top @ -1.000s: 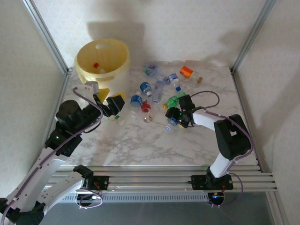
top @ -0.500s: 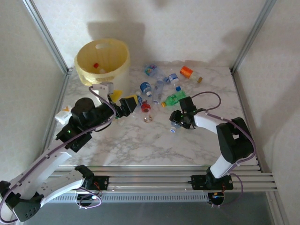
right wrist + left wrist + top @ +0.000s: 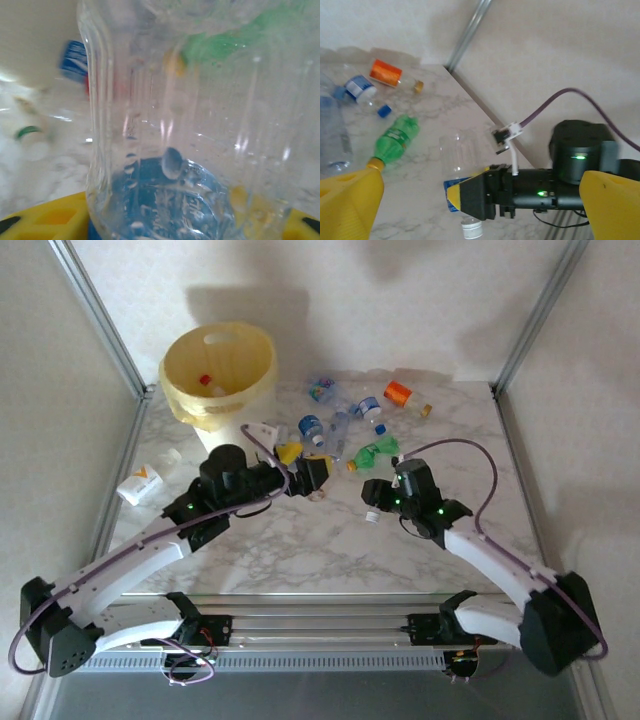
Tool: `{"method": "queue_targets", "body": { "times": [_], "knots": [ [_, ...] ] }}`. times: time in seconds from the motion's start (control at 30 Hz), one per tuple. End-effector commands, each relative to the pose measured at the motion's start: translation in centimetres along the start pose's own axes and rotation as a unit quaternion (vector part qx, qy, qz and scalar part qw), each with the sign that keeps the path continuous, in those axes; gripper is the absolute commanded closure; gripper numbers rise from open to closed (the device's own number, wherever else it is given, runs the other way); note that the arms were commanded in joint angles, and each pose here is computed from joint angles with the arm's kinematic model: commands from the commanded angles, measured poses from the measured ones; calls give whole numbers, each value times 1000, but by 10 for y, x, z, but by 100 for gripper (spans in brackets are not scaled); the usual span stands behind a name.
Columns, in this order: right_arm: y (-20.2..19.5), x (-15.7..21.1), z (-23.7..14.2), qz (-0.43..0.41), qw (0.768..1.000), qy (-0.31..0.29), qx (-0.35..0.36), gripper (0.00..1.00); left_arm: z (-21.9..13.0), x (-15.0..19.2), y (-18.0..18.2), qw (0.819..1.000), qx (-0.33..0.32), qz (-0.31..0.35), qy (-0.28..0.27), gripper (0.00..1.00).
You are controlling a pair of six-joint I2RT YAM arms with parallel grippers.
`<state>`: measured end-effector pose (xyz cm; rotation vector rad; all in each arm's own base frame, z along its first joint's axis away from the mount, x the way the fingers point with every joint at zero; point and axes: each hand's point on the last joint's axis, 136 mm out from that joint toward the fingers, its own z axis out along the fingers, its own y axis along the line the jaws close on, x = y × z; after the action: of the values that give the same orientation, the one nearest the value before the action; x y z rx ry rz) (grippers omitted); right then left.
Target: Throw the plastic bottles in the bin
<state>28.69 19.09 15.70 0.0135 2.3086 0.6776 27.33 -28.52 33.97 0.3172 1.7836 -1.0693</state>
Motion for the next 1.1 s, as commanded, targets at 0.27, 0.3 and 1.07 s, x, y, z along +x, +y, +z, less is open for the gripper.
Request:
{"method": "queue_targets", "body": {
  "times": [0.27,0.3,1.07],
  "knots": [
    [83,-9,-53,-158,972,-108,-140,52,49,43,-21,992,78,-62,73,0],
    [90,-5,-54,-166,969,-106,-149,52,52,47,-21,991,80,-65,80,0],
    [144,25,-70,-219,934,-68,-275,52,73,59,9,992,36,-81,89,35]
  ]
}}
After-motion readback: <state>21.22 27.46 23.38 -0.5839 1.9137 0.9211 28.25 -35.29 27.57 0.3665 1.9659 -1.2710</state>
